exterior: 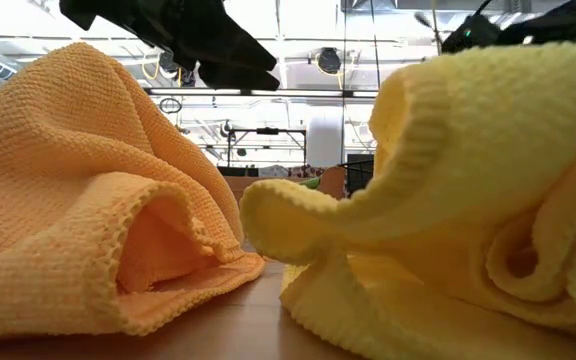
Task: Sort microfiber towel by color & place in baskets
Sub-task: Put the top orange towel into the wire basket
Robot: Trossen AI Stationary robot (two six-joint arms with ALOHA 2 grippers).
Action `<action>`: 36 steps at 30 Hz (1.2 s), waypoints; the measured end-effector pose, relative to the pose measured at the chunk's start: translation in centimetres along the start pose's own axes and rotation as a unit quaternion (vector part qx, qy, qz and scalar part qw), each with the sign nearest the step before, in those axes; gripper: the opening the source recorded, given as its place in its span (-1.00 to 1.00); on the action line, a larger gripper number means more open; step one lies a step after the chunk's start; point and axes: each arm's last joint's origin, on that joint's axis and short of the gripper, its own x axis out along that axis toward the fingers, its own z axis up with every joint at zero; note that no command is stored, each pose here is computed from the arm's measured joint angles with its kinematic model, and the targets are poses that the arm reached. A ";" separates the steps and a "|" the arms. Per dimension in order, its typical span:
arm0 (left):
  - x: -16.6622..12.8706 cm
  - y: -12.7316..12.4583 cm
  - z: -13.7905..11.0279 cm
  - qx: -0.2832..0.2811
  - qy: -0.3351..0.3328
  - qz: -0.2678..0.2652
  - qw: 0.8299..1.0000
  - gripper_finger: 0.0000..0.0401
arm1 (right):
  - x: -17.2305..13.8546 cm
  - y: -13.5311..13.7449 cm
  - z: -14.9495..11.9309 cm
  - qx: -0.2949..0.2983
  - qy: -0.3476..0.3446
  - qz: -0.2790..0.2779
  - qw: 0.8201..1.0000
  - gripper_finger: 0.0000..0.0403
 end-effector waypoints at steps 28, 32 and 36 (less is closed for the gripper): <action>-0.2 -0.9 -0.2 0.009 0.008 -0.013 1.000 0.54 | 2.4 0.1 -1.7 -0.034 0.072 -0.070 0.994 -0.99; -0.2 -1.1 -0.3 0.014 0.013 -0.016 1.000 0.54 | 1.3 0.3 -1.3 -0.039 0.053 -0.053 0.996 -0.99; -0.2 -1.1 -0.3 0.016 0.013 -0.016 1.000 0.54 | 0.2 0.3 -1.2 -0.037 0.051 -0.038 0.997 -0.99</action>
